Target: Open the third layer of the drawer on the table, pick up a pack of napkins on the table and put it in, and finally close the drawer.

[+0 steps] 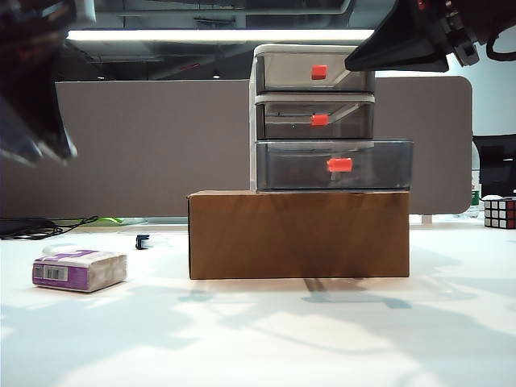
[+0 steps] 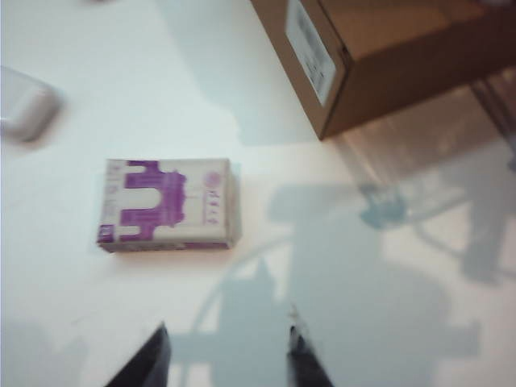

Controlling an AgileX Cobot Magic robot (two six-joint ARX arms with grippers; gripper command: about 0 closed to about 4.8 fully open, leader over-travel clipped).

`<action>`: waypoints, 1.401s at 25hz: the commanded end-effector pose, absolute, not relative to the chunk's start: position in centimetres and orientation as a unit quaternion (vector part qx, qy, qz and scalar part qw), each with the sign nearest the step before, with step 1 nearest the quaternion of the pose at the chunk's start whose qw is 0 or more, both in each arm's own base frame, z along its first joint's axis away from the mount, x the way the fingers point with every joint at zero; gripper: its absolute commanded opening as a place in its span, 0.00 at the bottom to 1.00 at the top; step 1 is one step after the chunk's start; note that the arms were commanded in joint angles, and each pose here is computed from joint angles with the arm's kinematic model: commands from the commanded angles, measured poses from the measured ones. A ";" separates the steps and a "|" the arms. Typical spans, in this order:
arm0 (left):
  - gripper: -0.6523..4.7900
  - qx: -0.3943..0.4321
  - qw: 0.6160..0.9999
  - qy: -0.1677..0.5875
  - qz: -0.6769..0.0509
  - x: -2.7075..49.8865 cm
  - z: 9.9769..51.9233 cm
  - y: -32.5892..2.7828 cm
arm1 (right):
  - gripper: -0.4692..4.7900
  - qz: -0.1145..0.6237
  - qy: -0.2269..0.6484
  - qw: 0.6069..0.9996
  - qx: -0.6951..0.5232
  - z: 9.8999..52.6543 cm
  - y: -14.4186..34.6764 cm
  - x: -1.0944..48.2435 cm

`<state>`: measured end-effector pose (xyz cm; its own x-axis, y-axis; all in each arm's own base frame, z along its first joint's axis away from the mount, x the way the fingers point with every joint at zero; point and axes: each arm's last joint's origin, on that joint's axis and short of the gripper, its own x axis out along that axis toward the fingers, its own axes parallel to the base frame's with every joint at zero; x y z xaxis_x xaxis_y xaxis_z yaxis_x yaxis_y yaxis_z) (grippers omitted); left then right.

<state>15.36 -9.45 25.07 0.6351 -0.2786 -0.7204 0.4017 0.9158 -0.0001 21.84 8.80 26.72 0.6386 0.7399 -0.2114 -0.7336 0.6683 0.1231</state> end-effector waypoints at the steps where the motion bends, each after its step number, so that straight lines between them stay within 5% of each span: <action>1: 0.46 0.131 0.876 0.422 -0.194 18.1 23.2 -8.1 | 0.08 0.409 0.120 0.905 0.014 27.0 8.8 21.8; 3: 0.46 0.185 0.856 0.417 -0.243 19.4 22.1 -8.5 | 0.08 0.409 0.126 0.903 0.014 26.9 8.8 21.7; 6: 0.72 0.340 0.780 0.377 -0.366 20.8 20.1 -9.3 | 0.08 0.420 0.134 0.897 0.017 26.8 8.8 21.6; 13: 0.73 0.487 0.711 0.329 -0.386 21.2 19.9 -8.8 | 0.08 0.423 0.146 0.894 0.019 26.6 8.8 21.5; 21: 0.76 0.489 0.720 0.282 -0.404 22.7 19.8 -7.6 | 0.08 0.422 0.155 0.893 0.020 26.4 8.8 21.5; 25: 0.96 0.527 0.679 0.284 -0.425 24.0 17.8 -7.9 | 0.08 0.422 0.155 0.893 0.020 26.4 8.8 21.5; 35: 0.90 0.581 0.674 0.228 -0.394 26.3 17.5 -8.3 | 0.08 0.424 0.156 0.892 0.019 26.4 8.8 21.5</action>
<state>25.87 -8.21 17.18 0.5721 -0.2578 -0.7786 0.8074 0.0100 0.5899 21.48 8.77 25.97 0.5921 0.7551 -0.2815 -0.7413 0.6473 0.1773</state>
